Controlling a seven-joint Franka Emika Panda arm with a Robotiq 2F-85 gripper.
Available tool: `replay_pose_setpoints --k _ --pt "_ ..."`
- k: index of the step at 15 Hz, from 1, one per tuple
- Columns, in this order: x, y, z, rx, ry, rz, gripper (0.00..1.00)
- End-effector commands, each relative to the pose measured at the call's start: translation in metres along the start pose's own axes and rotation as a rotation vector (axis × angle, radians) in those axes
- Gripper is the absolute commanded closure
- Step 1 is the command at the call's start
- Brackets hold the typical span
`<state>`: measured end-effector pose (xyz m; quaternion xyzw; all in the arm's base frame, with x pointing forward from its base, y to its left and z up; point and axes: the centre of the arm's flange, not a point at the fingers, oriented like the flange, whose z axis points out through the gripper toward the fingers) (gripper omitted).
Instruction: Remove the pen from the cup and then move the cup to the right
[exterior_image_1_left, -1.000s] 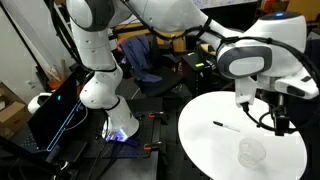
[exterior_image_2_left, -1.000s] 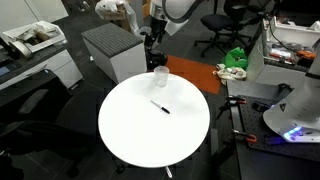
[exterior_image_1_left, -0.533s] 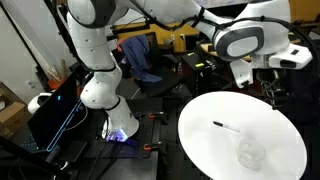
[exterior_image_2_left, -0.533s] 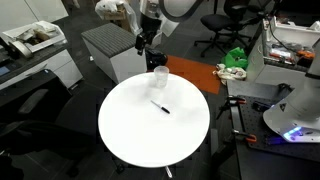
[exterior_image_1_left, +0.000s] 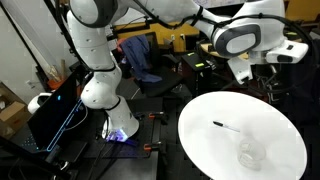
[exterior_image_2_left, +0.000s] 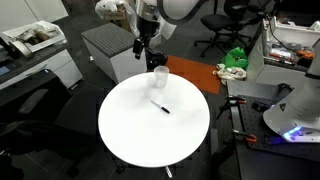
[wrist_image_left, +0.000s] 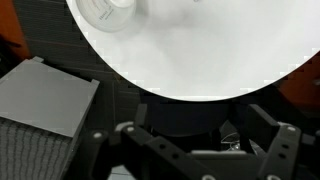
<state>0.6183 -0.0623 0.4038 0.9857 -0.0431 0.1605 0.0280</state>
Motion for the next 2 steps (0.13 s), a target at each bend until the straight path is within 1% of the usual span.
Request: replay_pose_setpoints --k 1,2 --pt "0.0000 0.0000 0.0000 0.000 0.000 0.000 0.00" --pt "0.0000 0.0000 0.0000 0.000 0.000 0.000 0.00"
